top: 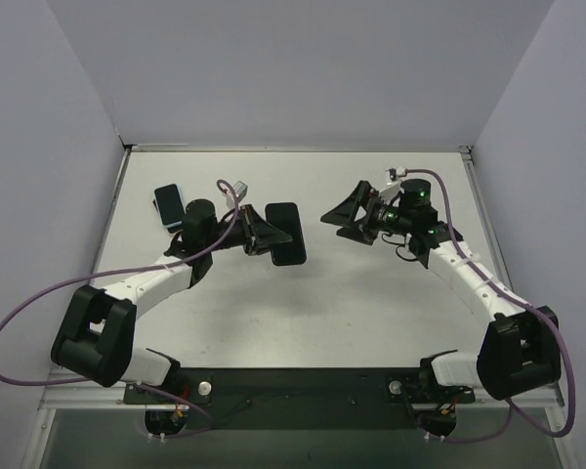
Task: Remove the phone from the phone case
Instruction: Adjust the phone, then remove the phone case from the phone.
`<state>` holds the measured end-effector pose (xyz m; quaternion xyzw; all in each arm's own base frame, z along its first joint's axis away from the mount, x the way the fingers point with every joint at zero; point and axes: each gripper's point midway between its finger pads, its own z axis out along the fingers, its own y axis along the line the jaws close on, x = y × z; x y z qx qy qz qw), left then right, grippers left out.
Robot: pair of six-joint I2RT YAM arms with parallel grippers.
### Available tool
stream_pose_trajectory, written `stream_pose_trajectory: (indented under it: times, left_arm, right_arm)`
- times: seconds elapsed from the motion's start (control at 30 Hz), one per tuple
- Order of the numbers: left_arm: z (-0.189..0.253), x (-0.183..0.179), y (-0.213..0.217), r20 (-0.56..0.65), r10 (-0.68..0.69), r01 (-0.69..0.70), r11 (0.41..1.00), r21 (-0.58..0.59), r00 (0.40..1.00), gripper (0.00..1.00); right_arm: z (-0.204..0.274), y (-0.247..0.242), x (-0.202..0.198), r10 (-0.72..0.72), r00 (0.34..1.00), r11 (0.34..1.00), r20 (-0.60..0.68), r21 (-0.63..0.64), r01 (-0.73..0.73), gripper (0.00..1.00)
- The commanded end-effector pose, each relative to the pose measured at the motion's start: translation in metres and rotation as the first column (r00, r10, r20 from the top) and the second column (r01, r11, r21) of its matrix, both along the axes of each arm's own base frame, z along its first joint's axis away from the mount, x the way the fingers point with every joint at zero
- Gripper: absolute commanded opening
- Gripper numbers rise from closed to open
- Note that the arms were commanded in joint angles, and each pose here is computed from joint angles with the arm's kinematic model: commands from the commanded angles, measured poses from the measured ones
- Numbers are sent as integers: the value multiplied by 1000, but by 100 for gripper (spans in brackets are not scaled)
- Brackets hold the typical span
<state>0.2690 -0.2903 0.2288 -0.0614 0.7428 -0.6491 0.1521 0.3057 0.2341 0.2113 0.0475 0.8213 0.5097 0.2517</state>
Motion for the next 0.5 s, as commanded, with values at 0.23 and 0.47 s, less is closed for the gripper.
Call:
stream_pose_trajectory:
  times: [0.23, 0.47]
  left_arm:
    - [51, 32, 8, 70, 174, -159, 971, -180, 982, 0]
    - [46, 35, 8, 47, 196, -184, 965, -184, 980, 0]
  right_arm:
    - [0, 41, -40, 106, 994, 989, 12, 104, -107, 81]
    - [23, 57, -27, 123, 992, 963, 33, 236, -128, 61]
